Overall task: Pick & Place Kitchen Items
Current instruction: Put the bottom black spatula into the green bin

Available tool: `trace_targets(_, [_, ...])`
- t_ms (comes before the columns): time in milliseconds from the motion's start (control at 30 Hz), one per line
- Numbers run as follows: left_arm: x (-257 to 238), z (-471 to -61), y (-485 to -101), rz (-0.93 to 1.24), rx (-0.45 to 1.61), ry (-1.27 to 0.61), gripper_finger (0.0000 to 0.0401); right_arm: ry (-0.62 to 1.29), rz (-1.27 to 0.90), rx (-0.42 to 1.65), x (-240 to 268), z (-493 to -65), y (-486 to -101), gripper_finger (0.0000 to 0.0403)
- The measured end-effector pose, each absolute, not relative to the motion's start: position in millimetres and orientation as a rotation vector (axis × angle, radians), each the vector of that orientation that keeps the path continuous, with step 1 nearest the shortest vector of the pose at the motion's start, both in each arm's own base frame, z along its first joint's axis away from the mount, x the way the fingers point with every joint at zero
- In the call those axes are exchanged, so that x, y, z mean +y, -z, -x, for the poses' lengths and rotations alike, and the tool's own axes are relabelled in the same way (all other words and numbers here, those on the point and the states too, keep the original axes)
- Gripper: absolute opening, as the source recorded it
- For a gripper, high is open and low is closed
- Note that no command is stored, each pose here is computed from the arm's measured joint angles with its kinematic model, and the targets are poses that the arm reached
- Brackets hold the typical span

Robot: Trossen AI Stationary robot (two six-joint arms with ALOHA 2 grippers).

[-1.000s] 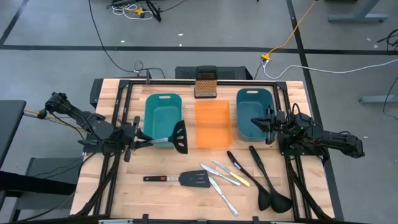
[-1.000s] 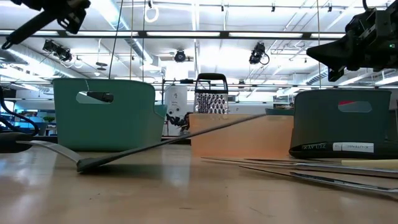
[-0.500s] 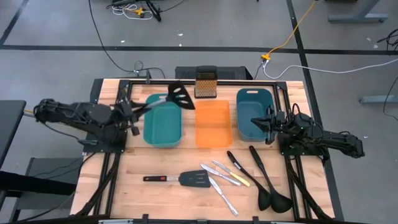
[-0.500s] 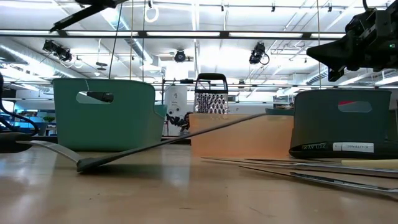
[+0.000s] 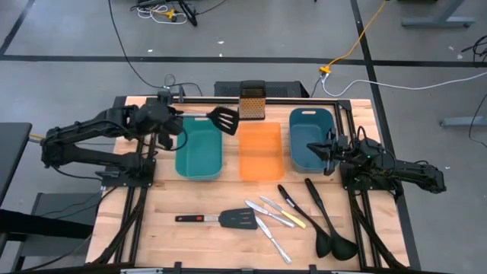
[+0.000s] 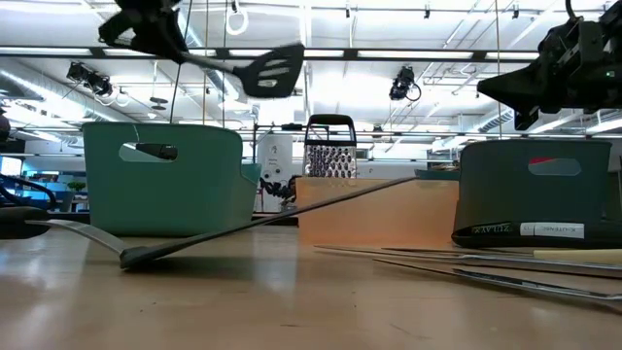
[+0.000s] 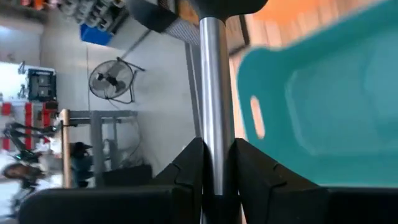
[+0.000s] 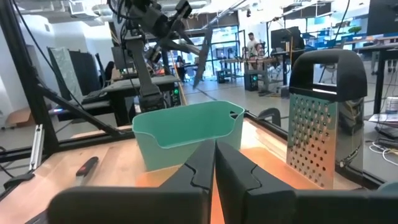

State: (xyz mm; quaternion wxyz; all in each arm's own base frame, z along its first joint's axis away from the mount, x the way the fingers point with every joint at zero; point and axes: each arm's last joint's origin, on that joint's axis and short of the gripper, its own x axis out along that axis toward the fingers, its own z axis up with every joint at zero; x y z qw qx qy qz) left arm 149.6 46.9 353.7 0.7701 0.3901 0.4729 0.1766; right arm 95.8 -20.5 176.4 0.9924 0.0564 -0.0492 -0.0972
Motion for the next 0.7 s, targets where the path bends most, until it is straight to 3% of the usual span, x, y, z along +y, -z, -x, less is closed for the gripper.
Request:
trace_targets(300, [52,-145,-351,-1.132,1.253,-0.32,0.0072,0.195,-0.115,-0.074,-20,-96,-174,0.0022])
trace_targets(500, [49,-134,-340,-1.129,1.393,-0.13,0.0072,0.203,-0.101,-0.072,-21,-96,-174,0.0022])
trace_targets(700, [49,-148,-330,-1.086,1.397,0.01,0.0072,0.206,-0.098,-0.063,-21,-96,-173,0.0022])
